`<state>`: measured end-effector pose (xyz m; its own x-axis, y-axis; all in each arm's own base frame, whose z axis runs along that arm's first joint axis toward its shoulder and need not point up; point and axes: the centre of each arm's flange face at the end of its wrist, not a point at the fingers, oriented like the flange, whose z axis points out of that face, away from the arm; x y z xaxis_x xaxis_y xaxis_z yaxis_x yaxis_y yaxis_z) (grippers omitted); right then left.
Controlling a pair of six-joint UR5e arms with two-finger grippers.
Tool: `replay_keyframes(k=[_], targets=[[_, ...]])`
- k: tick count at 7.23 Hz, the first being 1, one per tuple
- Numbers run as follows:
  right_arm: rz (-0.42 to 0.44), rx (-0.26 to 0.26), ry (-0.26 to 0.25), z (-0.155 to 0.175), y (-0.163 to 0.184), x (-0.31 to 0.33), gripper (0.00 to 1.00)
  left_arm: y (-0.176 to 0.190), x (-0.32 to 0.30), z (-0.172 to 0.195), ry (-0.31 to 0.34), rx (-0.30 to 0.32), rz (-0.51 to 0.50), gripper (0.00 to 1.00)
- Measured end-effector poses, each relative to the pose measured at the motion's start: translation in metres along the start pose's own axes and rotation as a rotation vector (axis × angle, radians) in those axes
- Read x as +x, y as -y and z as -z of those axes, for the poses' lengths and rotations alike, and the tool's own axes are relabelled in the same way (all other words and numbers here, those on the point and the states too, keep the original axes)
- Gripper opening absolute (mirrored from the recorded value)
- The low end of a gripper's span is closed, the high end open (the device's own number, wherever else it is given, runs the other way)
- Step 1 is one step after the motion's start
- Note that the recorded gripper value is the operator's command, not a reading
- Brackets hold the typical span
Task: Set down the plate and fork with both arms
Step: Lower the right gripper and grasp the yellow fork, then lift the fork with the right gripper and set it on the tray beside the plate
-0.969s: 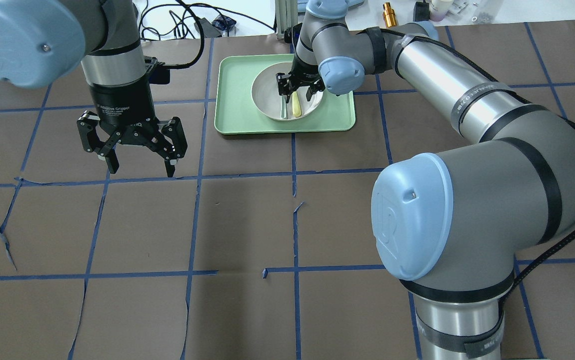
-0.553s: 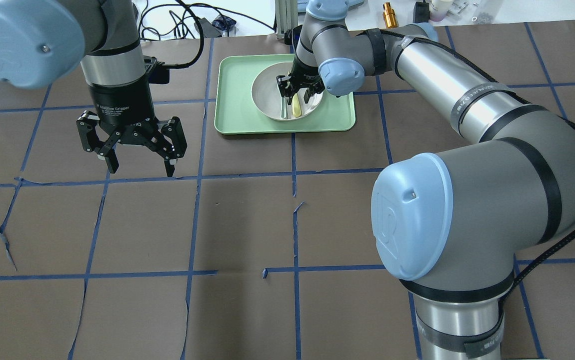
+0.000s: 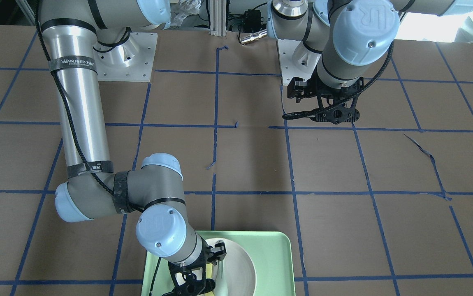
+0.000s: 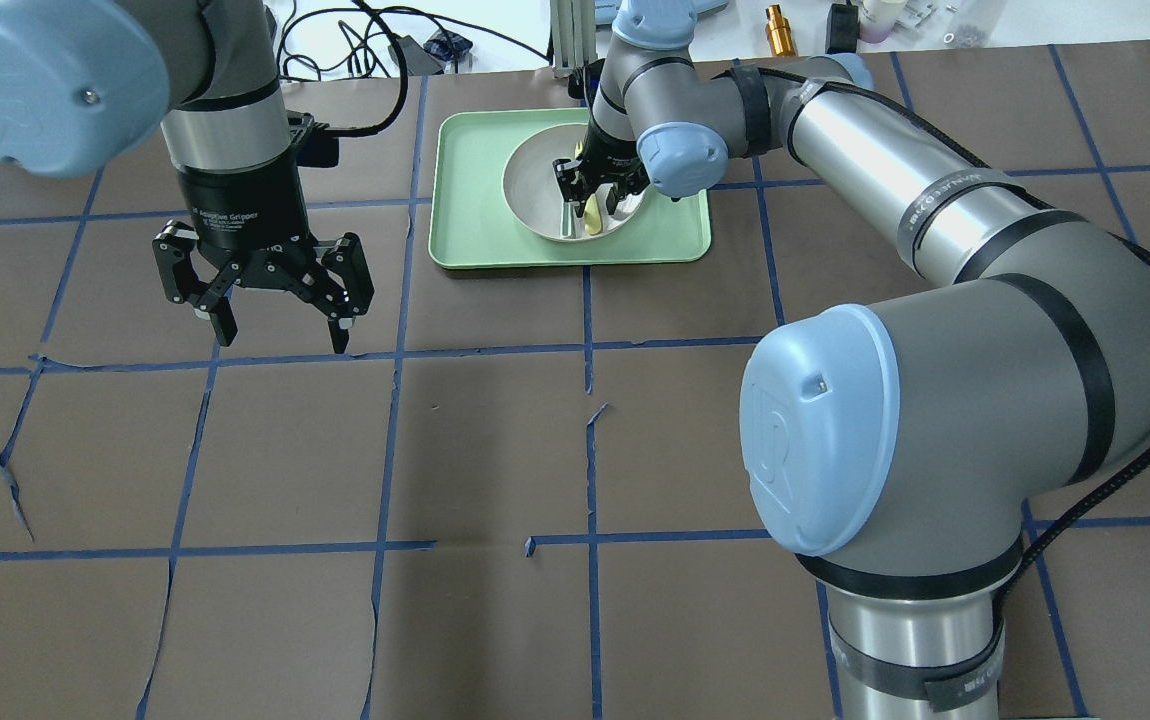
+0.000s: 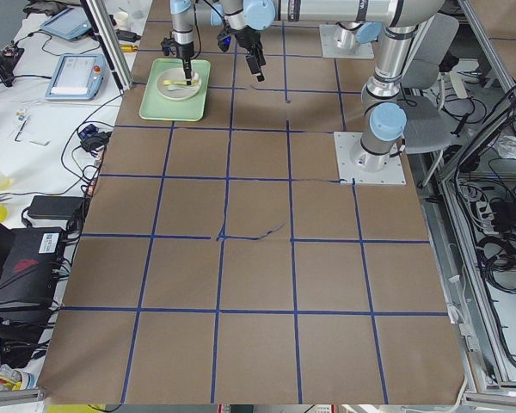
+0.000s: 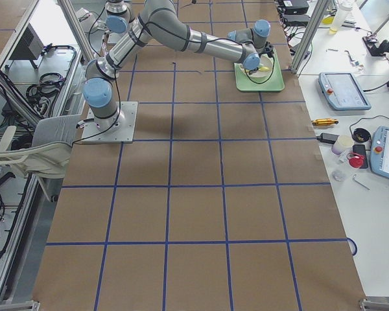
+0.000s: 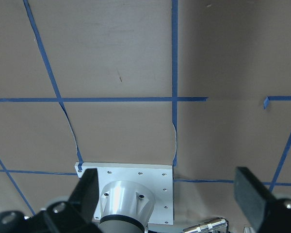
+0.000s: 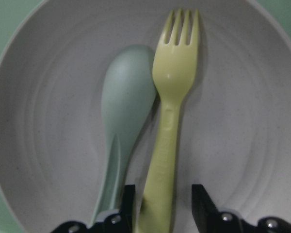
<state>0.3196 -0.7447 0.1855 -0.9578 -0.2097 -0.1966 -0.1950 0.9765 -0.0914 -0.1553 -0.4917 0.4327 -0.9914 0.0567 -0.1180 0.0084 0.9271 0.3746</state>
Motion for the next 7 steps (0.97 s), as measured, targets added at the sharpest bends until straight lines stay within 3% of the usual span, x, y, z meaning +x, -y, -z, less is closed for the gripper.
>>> replay_keyframes(k=[4, 7], targets=[[-0.012, -0.005, 0.002, 0.007, -0.001, -0.002, 0.00, -0.003, -0.001, 0.003, 0.001, 0.008, -0.001, 1.00], [-0.054, 0.003, 0.010, 0.060, -0.007, -0.018, 0.00, -0.005, -0.001, 0.005, 0.002, 0.013, -0.002, 1.00]])
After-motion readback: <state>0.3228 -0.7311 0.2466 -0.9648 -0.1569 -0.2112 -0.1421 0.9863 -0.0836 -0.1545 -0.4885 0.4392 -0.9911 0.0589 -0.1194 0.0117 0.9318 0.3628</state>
